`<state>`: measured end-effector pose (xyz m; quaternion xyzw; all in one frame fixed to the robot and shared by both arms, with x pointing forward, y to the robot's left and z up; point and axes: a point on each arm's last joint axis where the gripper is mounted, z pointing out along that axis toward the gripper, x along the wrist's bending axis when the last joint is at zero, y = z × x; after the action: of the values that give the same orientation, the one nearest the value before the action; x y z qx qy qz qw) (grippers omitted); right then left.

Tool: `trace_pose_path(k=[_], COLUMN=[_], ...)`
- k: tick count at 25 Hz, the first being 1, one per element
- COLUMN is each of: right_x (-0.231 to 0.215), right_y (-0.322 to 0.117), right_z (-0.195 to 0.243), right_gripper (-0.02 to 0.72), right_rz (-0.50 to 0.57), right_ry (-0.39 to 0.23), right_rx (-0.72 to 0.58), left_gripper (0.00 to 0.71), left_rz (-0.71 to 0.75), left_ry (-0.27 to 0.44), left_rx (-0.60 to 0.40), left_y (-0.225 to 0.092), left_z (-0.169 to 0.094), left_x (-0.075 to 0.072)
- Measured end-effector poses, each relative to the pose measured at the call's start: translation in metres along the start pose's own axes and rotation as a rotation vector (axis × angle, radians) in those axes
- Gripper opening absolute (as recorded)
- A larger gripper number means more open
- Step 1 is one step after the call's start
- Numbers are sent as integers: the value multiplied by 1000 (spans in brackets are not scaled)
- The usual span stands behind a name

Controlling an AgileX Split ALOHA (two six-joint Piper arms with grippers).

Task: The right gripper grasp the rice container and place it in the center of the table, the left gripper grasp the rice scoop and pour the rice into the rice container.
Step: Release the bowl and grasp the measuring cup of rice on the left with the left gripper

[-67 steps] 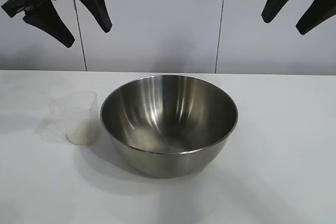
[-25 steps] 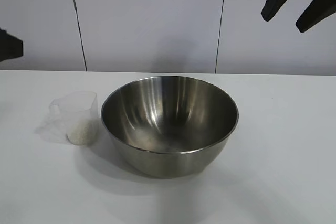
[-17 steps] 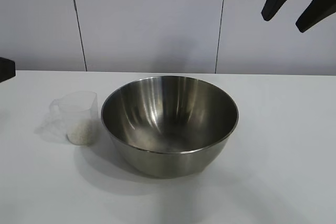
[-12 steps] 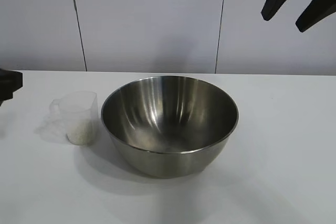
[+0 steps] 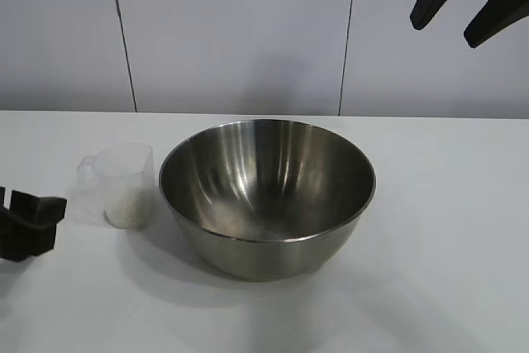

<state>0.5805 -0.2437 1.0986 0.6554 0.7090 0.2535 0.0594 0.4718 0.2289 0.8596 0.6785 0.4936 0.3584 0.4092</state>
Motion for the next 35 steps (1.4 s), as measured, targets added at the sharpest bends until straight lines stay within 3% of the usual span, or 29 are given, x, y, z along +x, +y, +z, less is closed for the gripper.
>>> trace_pose_path(k=[17,22,35], right_x=[0,0,-1], right_y=[0,1,2], right_z=[0,0,0], right_gripper=[433,433,433], right_rz=[0,1,1], right_ry=[0,-1,-3], right_rx=[-4,-8,-22], left_gripper=[507,507,507], left_rz=[-8,-21,-8], left_ry=[29,56,31], left_rx=[-7,-21,-4], left_y=[-5,-2,-8], left_z=[40,44,50], left_x=[4,12,9])
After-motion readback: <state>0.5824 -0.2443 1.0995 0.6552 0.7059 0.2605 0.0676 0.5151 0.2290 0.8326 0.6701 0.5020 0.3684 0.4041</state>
